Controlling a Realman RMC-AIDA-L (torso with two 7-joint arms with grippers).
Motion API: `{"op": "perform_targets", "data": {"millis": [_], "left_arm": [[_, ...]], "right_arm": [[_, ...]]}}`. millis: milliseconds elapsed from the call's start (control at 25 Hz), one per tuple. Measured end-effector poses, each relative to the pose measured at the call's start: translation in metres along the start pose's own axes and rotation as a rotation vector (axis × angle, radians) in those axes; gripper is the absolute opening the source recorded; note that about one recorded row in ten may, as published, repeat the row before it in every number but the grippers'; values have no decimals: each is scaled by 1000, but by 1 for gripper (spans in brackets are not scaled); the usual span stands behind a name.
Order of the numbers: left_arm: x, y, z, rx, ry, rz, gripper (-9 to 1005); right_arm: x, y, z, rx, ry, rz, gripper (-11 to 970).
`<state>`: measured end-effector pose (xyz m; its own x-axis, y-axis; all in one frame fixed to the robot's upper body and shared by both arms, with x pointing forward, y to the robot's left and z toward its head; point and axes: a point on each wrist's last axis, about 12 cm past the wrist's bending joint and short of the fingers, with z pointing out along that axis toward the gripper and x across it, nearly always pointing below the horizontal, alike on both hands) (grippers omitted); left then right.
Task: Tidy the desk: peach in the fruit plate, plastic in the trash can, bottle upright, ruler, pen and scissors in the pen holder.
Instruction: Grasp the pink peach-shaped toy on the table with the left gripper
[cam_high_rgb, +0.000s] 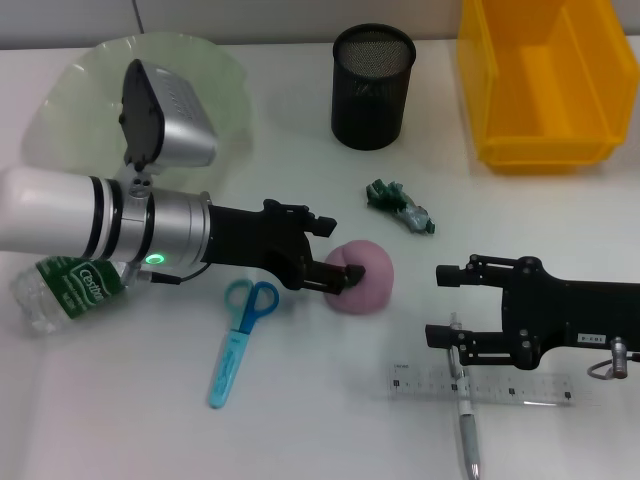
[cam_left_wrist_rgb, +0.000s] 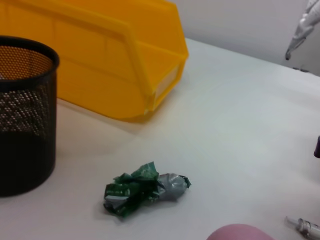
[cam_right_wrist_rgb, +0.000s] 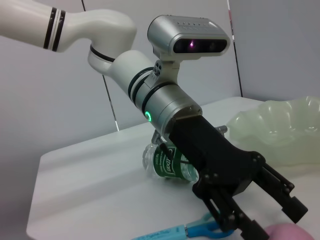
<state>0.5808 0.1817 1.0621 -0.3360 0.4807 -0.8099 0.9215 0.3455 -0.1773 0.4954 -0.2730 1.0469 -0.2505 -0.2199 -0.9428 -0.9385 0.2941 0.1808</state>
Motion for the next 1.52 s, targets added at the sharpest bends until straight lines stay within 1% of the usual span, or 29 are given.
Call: {"op": "perform_targets", "data": {"millis": [200,1080,1320,1440,1520], "left_arm": [[0,-2,4,6,26,15,801],[0,-1,5,1,32,18,801],[-3,-1,6,8,34,21,801],[-4,-2,6,13,36,21,689],[-4,-3,7,22,42,23,593]], "right_arm": [[-1,-1,0,2,2,-3,760],[-3,-4,1,5,6,-10,759],[-3,-4,1,6,6,-6,759],[-3,-4,1,6,6,-6,759],[-3,-4,1,6,6,-6,759]]}}
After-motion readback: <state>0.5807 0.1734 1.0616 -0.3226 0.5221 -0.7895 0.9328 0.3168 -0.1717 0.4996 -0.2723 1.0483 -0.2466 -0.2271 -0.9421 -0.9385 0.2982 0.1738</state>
